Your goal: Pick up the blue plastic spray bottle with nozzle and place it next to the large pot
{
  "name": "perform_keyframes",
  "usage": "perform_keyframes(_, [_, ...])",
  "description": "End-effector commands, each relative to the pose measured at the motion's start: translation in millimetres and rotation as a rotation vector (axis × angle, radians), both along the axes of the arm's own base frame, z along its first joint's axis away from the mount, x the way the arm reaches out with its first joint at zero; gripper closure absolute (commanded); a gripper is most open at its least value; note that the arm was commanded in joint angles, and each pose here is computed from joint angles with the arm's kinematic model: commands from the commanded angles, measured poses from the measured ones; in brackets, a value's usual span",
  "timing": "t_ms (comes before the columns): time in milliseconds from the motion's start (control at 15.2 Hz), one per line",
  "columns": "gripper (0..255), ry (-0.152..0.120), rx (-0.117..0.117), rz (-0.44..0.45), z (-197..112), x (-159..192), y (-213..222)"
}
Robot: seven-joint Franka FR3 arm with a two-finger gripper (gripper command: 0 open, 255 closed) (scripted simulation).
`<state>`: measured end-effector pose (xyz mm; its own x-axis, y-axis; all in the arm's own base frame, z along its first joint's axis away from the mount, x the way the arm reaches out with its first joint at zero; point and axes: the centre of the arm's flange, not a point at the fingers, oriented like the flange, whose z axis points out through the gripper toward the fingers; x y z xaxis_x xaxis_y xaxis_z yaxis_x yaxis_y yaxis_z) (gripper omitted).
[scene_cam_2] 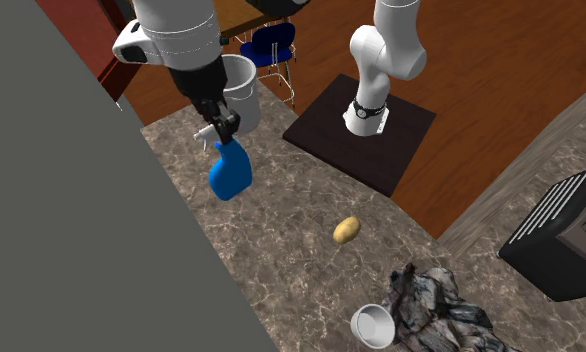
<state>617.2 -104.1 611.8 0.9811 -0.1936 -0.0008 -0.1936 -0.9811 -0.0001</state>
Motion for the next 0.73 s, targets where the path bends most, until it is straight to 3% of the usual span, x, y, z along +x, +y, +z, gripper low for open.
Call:
perform_keyframes(0, [255, 0.0, 0.0, 0.0, 12, 0, 1])
perform_keyframes(660, [255, 0.0, 0.0, 0.0, 59, -7, -11])
